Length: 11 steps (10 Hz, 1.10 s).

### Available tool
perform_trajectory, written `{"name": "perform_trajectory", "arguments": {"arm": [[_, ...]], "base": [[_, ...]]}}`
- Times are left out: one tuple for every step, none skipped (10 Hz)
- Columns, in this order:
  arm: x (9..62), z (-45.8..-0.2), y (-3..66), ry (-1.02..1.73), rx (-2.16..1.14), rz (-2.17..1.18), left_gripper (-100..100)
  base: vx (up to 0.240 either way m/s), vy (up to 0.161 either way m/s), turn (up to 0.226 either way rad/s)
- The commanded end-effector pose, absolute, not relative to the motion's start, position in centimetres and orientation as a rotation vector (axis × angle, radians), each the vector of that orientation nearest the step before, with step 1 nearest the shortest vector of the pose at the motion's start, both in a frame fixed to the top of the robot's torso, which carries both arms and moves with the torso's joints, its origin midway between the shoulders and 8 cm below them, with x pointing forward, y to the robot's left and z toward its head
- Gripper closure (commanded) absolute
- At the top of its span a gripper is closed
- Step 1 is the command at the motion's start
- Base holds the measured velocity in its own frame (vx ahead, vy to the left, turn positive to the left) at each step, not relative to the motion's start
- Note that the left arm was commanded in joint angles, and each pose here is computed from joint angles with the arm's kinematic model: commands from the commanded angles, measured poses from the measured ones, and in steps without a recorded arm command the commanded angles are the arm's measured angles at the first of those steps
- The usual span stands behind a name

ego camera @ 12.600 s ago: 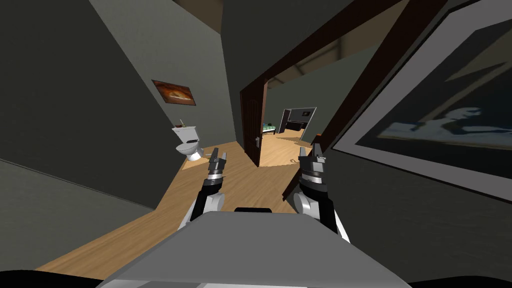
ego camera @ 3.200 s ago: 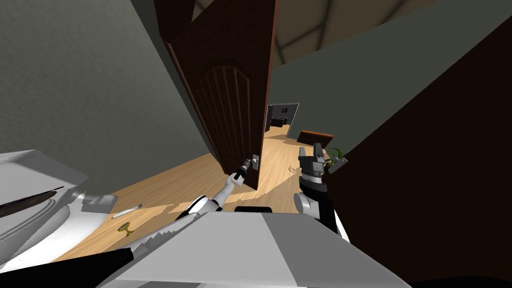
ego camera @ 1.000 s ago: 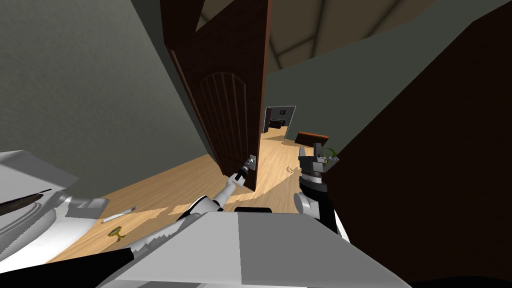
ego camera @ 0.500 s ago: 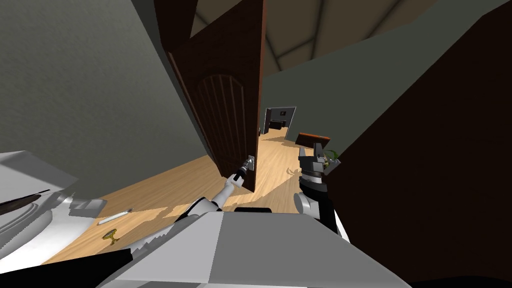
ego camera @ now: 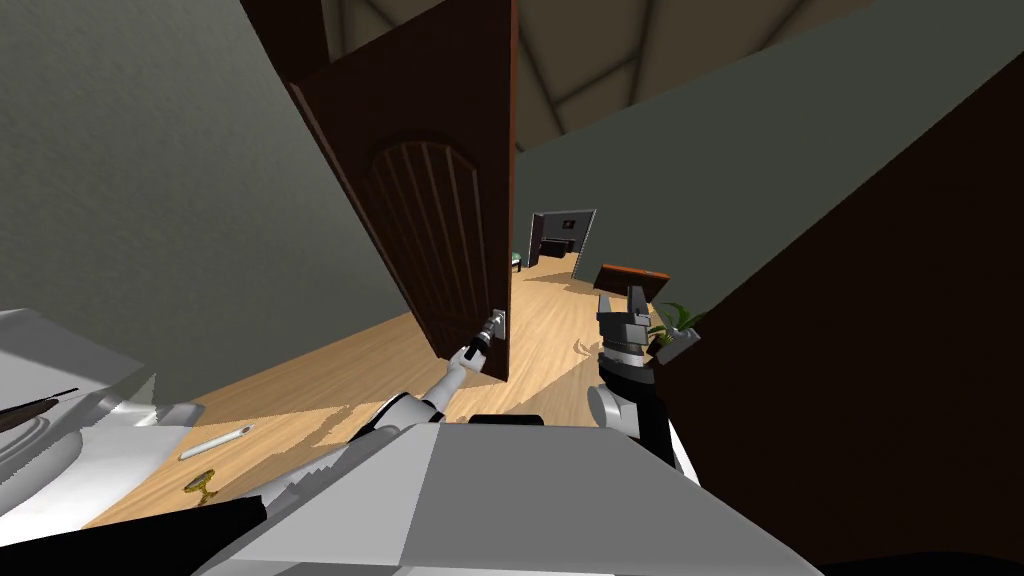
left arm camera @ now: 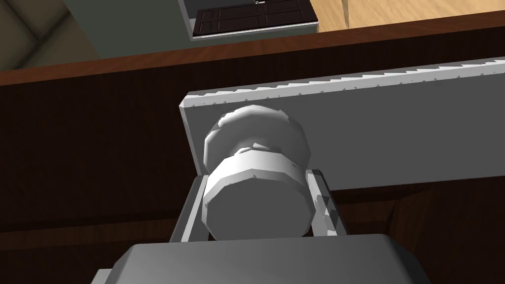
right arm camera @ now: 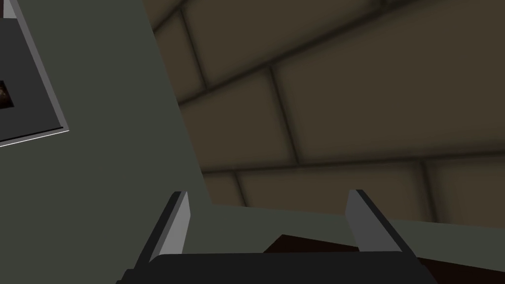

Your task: Push the door open

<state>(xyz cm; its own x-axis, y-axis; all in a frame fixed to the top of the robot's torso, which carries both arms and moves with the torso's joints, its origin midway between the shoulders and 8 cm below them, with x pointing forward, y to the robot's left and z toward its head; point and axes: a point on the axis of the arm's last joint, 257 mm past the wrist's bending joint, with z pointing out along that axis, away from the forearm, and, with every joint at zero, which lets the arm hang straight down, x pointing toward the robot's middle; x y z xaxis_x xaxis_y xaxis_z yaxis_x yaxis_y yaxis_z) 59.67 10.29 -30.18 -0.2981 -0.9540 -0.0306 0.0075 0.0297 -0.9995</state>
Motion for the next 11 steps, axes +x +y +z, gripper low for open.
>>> {"name": "perform_trajectory", "arguments": {"arm": [[60.4, -29.8, 12.5, 1.415, -1.040, -1.375, 100], [60.4, -29.8, 12.5, 1.415, -1.040, -1.375, 100], [60.6, -29.8, 13.8, 1.397, -1.055, -1.358, 100], [60.7, -29.8, 14.2, 1.391, -1.060, -1.352, 100], [60.7, -29.8, 14.2, 1.391, -1.060, -1.352, 100], [60.8, -29.9, 14.0, 1.394, -1.060, -1.358, -100], [60.8, -29.8, 13.9, 1.394, -1.061, -1.360, -100], [60.8, -29.8, 13.7, 1.394, -1.063, -1.363, -100], [60.8, -29.8, 13.5, 1.395, -1.064, -1.367, -100], [60.8, -29.7, 13.1, 1.395, -1.068, -1.375, -100], [60.8, -29.7, 12.9, 1.395, -1.070, -1.380, -100]], "base": [[0.158, -0.161, 0.050], [0.118, -0.109, 0.071], [0.155, -0.087, 0.080], [0.163, -0.127, 0.090], [0.096, -0.094, 0.040], [-0.101, -0.020, 0.037], [-0.201, -0.001, 0.017], [-0.226, 0.012, 0.019], [-0.208, 0.004, 0.019], [-0.237, -0.008, 0.038], [-0.254, 0.009, 0.028]]}}
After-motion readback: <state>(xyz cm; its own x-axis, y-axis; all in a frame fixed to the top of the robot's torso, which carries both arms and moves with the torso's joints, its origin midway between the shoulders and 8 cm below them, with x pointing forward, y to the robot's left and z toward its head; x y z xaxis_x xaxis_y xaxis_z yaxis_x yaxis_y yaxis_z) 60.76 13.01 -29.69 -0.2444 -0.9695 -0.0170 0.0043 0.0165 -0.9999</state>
